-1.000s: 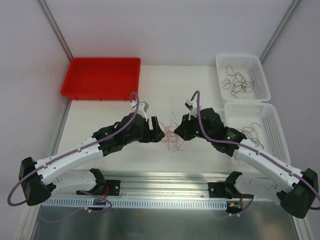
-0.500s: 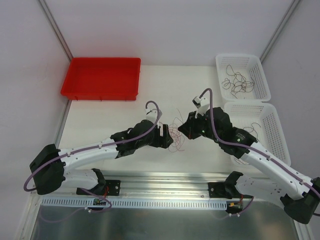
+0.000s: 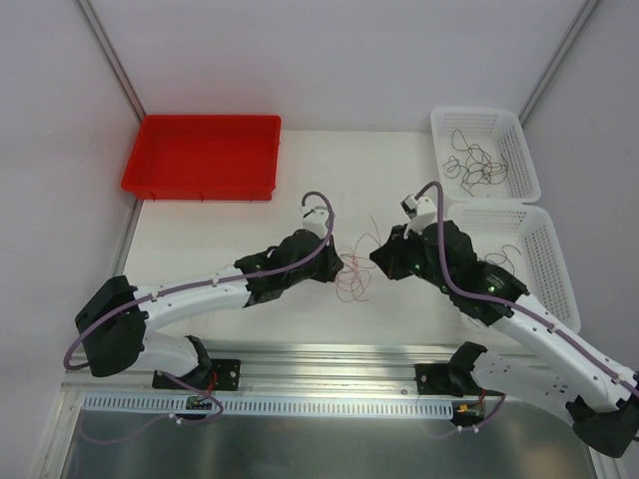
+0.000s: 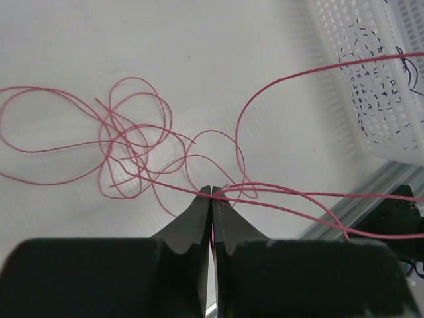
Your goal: Untangle the cables
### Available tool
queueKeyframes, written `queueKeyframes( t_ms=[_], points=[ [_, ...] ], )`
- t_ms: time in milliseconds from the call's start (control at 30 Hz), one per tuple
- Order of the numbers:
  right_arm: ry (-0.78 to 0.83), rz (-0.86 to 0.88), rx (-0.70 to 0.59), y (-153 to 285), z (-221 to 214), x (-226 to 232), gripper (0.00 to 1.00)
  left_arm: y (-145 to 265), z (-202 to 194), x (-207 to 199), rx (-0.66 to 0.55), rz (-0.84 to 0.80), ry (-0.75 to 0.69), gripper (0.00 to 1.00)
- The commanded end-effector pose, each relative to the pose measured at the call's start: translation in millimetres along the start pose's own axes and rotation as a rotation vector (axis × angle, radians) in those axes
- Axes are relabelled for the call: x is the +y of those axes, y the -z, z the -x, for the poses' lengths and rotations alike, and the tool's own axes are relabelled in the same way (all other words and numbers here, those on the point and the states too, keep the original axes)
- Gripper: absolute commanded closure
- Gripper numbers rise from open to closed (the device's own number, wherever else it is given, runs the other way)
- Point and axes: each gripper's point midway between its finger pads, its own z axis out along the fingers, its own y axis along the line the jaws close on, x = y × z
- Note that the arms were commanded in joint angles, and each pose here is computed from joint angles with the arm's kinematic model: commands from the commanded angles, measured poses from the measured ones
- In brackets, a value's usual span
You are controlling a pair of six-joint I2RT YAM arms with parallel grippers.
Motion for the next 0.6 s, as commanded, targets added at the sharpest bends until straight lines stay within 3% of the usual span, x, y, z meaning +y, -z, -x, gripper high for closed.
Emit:
queueKeyframes(
  t_ms=[0, 67, 167, 233, 267, 367, 567],
  points=[
    [-0.015, -0.191, -0.047, 15, 0, -38, 0.95, 33, 57, -11, -0.157, 0.023, -0.053, 1.0],
    [-0.017, -0.288, -0.055, 22, -4, -57, 0.89, 54, 86, -8, -0.237, 0.06, -0.11, 1.0],
    [-0.013, -0.324, -0.06, 26, -6, -65, 0.68, 95, 135, -18, -0.322, 0.089, -0.192, 1.0],
    [-0.013, -0.325, -0.067, 28, -5, -66, 0.67, 114, 149, -23, -0.318, 0.097, -0.234, 1.0],
    [-0.011, -0.33, -0.069, 28, -5, -67, 0.69, 134, 172, -36, -0.365, 0.066, -0.252, 1.0],
    [-0.002, -0.372, -0.068, 31, -5, -74, 0.78, 161, 191, -40, -0.418, 0.056, -0.265, 1.0],
    [0.011, -0.349, -0.019, 17, -15, -71, 0.82, 163, 176, -21, -0.402, 0.107, -0.244, 1.0]
  ],
)
